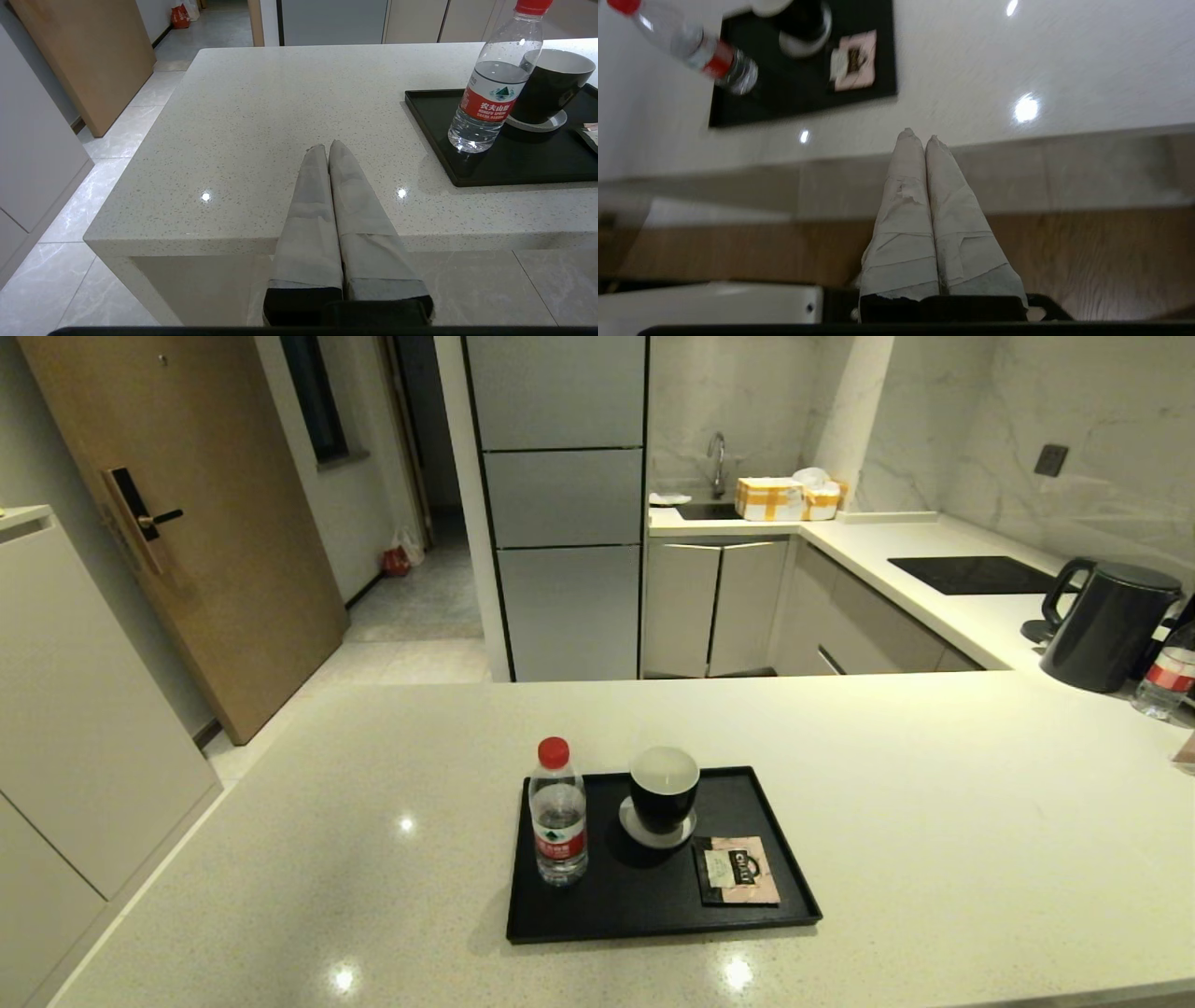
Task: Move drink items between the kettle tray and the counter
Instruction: Pick up the tea cup
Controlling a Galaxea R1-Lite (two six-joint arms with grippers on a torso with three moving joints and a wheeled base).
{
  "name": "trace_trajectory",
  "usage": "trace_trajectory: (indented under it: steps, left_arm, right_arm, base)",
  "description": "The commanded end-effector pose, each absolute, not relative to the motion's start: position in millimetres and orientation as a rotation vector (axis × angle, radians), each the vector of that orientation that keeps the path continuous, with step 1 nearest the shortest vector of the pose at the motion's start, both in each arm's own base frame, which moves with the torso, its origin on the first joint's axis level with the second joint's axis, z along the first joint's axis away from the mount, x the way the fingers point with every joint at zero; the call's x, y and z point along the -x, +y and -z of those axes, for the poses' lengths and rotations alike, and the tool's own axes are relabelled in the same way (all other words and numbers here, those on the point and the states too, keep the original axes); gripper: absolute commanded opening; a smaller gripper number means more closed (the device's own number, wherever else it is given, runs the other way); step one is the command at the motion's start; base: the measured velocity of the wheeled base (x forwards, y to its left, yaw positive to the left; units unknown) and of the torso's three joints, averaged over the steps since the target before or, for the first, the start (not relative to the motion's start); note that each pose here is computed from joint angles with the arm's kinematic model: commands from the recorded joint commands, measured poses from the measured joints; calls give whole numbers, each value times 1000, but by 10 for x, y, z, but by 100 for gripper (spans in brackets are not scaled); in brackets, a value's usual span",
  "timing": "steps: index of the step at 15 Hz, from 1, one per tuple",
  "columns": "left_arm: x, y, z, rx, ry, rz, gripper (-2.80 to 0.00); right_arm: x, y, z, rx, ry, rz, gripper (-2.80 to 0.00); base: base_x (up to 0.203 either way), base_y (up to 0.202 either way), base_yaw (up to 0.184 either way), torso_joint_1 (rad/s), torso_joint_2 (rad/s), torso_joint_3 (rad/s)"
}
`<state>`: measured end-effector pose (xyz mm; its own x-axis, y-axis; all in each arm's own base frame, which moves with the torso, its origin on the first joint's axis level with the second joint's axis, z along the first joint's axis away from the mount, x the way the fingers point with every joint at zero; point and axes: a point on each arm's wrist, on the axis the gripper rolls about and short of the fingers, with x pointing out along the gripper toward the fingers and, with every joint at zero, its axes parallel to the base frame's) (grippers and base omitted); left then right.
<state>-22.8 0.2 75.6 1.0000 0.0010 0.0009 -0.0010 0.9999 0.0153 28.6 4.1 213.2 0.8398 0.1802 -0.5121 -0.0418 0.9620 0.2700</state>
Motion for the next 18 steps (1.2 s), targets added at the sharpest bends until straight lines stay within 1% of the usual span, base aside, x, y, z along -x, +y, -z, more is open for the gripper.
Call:
trace_trajectory:
  steps: [1,3,4,6,8,10,13,18]
  left_arm:
    - [228,2,-752,-15,-2,-2,-280]
    - [228,2,-752,-15,-2,-2,-280]
    - [228,2,-752,-15,-2,-2,-280]
    - [228,2,-752,-15,-2,-2,-280]
    - [228,2,-752,-15,-2,-2,-280]
    - [228,2,-752,-15,-2,-2,-280]
    - [228,2,-752,-15,-2,-2,-280]
    - [228,2,-752,-15,-2,-2,-280]
  right_arm:
    - [-853,65,-2079,-290,807,-160,-280]
    - [-1088,106,-2021,-294,902,-217,-280]
    - [-1160,143,-2004,-294,932,-281,-280]
    - [-1272,187,-1979,-283,967,-395,-280]
    - [-1402,212,-1958,-273,997,-430,-280]
    - [-1458,229,-1944,-274,987,-457,-280]
    - [-1566,253,-1847,-256,901,-474,-280]
    - [-1803,357,-1650,-244,954,-507,-280]
  base:
    - [0,0,0,0,0,0]
    - [0,0,0,0,0,0]
    - [0,0,0,0,0,0]
    - [0,0,0,0,0,0]
    - [0,0,0,0,0,0]
    - [0,0,0,0,0,0]
    - [0,0,0,0,0,0]
    - [0,0,0,0,0,0]
